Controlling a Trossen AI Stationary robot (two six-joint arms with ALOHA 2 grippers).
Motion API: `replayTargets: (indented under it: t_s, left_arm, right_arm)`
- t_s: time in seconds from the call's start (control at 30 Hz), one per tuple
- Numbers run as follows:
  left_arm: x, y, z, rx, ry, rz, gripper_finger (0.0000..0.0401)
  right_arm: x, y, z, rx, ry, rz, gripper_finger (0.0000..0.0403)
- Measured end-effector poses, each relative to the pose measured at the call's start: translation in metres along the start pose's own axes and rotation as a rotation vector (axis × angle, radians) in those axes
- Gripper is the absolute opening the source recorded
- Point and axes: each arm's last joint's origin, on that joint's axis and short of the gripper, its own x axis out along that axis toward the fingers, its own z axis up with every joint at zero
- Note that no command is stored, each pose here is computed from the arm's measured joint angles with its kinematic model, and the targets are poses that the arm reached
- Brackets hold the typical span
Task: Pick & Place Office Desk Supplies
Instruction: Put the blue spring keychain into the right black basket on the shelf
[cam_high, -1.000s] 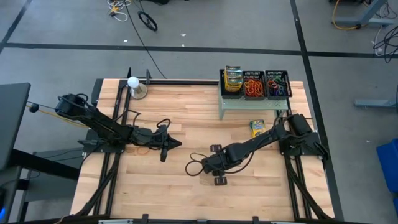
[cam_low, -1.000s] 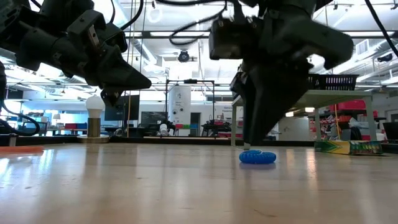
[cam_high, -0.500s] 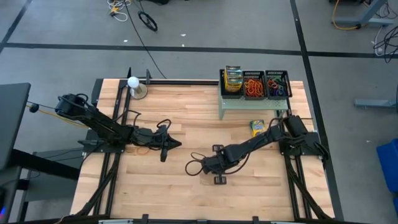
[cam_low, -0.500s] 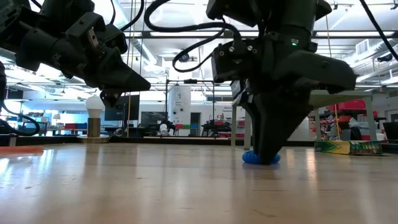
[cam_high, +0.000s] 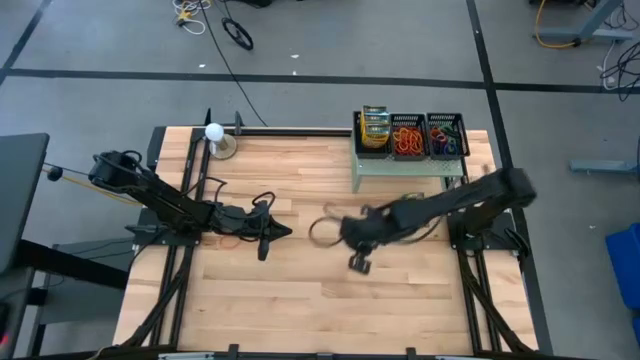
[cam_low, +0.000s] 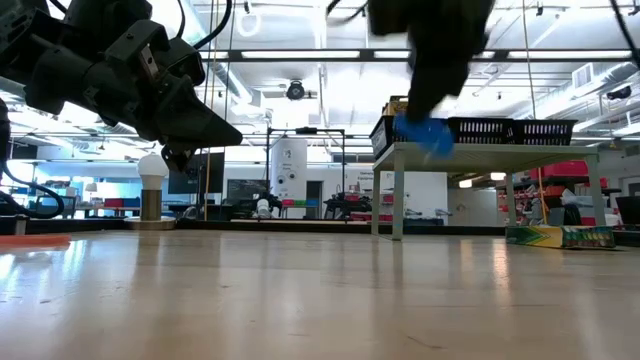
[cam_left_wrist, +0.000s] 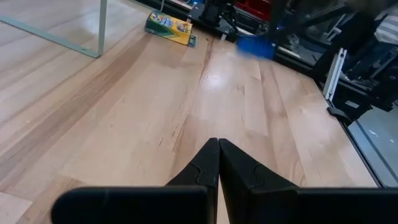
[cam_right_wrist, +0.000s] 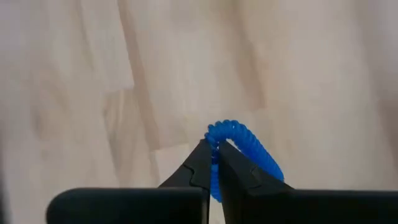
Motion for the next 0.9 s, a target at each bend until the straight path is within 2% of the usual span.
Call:
replayTargets:
  t_s: [0.17,0.3,0.47,0.6,0.77,0.9]
  left_arm:
    - [0.000,0.000,0.000,-0.009,0.001,0.000,0.0013]
    - [0.000,0.001,0.000,-0.009,0.001,0.009,0.0013]
    - [0.000,0.003,0.001,-0.019,-0.024,0.064,0.0013]
    - [0.001,0.006,0.002,-0.063,-0.049,0.113,0.0013]
    - [0.000,0.007,0.002,-0.071,-0.062,0.139,0.0013]
    - [0.000,0.007,0.002,-0.074,-0.063,0.141,0.0013]
  right_arm:
    - [-0.078,-0.043,-0.006,0.152,-0.096,-0.007,0.0017]
    - [-0.135,-0.093,-0.027,0.306,-0.157,-0.114,0.0018]
    - [-0.182,-0.149,-0.060,0.517,-0.222,-0.299,0.0020]
    - [-0.199,-0.185,-0.080,0.690,-0.215,-0.482,0.0020]
    - [-0.206,-0.225,-0.089,0.787,-0.173,-0.648,0.0020]
    - [-0.201,-0.258,-0.090,0.841,-0.096,-0.719,0.0020]
